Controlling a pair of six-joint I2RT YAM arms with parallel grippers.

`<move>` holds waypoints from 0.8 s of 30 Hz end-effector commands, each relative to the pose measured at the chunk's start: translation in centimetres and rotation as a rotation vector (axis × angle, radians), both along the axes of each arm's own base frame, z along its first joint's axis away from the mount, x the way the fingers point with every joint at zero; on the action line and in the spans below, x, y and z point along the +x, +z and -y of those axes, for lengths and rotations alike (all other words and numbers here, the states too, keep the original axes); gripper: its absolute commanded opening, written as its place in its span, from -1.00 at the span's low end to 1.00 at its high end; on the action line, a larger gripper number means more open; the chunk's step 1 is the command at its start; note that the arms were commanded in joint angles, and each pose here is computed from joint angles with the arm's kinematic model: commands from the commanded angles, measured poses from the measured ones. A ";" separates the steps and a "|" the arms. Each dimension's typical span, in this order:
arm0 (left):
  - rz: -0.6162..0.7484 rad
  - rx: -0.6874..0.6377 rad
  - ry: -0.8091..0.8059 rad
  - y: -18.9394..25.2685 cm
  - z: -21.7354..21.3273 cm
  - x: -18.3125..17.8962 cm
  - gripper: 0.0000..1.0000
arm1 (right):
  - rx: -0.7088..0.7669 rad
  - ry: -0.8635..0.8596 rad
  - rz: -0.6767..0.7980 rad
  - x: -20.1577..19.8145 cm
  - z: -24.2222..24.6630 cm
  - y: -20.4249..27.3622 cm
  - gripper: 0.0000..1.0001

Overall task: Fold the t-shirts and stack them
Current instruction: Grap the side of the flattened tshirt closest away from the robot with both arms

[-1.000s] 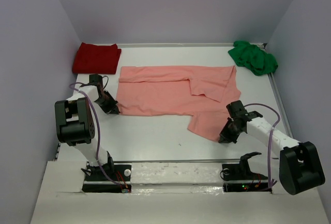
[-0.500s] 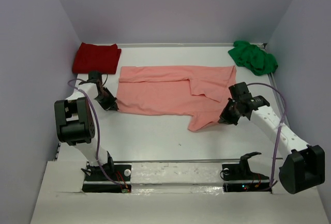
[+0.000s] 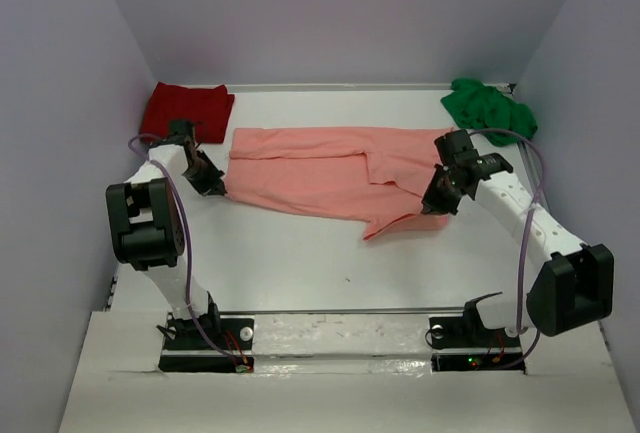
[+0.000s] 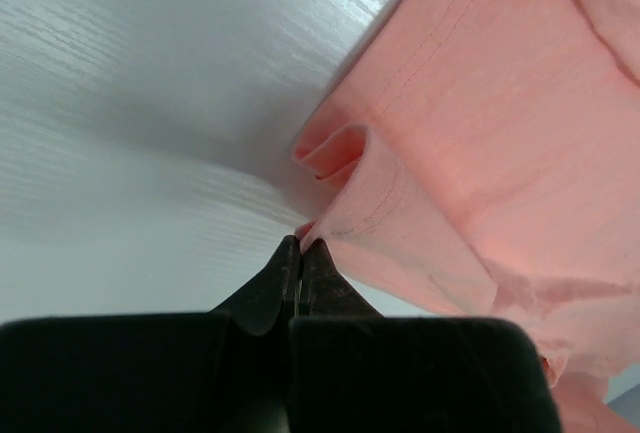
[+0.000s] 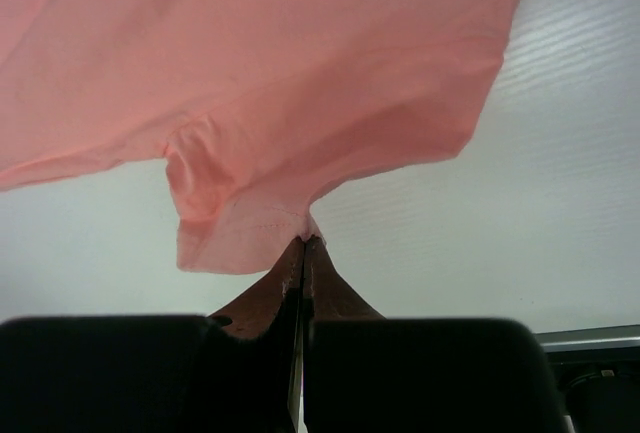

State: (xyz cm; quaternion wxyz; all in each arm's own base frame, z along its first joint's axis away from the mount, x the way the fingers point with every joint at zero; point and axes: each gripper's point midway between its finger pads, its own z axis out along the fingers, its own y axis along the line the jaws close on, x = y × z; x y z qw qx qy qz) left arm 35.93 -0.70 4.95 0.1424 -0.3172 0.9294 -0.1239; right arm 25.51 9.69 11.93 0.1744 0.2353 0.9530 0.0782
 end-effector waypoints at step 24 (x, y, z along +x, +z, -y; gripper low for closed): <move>-0.082 -0.109 0.004 1.7 2.2 -4.3 -1.00 | -0.079 0.035 0.116 11.8 4.2 3.8 -1.00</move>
